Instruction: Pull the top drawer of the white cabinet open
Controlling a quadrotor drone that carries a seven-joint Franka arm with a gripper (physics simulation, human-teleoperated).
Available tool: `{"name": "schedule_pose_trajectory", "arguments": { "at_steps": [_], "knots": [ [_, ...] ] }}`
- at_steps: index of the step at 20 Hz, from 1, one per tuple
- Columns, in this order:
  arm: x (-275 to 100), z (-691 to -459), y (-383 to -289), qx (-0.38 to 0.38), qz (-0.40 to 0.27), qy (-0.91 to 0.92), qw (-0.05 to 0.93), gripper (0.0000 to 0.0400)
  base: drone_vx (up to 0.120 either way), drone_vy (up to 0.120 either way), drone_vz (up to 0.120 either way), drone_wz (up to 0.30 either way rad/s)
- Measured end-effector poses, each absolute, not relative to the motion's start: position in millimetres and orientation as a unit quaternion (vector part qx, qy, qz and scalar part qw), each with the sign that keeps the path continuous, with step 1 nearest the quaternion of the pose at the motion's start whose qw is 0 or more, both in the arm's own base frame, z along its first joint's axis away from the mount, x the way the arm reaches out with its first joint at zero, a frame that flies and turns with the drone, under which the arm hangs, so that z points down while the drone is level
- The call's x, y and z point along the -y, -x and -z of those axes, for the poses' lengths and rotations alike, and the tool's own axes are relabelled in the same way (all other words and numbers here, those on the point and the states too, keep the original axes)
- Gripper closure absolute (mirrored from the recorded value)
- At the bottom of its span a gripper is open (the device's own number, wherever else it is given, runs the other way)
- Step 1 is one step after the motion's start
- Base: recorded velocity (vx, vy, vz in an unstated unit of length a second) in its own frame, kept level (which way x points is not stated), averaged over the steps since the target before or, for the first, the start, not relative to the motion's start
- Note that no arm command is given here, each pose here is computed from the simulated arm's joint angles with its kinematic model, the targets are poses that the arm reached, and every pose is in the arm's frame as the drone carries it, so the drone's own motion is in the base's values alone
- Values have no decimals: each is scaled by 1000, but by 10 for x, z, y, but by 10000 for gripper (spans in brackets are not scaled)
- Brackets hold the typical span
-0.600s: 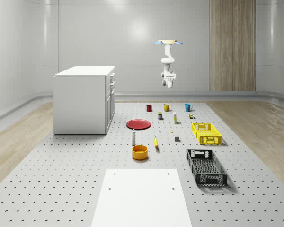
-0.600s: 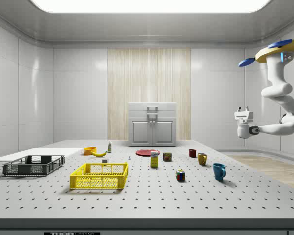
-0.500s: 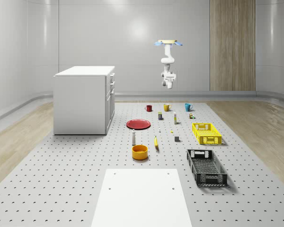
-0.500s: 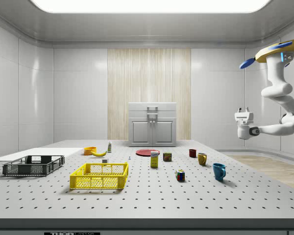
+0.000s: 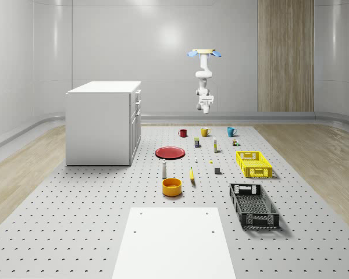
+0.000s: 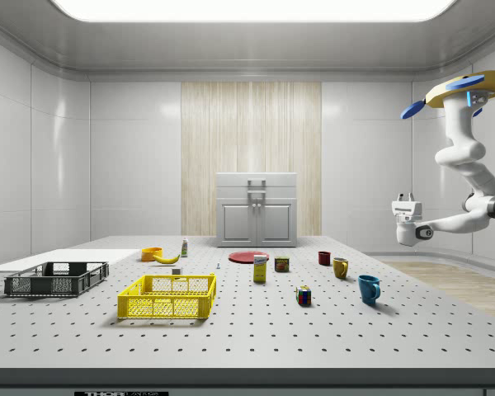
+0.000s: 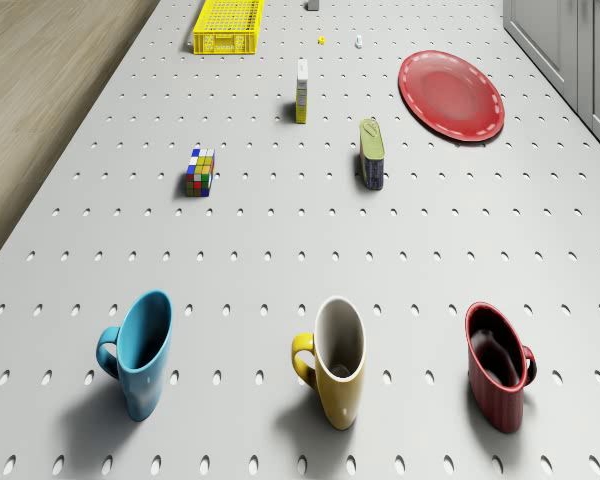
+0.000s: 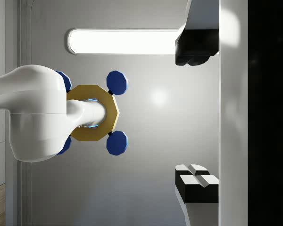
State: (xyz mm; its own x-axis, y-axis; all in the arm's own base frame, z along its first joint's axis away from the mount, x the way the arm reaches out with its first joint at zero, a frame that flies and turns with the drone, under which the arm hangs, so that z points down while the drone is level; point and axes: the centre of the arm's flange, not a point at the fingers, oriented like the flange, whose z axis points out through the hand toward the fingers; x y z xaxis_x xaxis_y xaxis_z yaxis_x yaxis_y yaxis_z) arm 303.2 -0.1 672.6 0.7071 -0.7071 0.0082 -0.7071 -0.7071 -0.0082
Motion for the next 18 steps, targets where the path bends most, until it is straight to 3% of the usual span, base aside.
{"name": "schedule_pose_trajectory", "arguments": {
  "at_steps": [5,8,11,18],
  "knots": [
    [40,-6848,-3042,-384,-2,923,24,94,0,0,0,0],
    [495,-6735,-3047,-370,-95,891,243,89,0,0,0,0],
    [788,-6491,-3053,-343,-167,827,412,88,13,-120,0,0],
    [976,-6096,-3062,-294,-242,713,589,92,120,-120,0,0]
  ]
}}
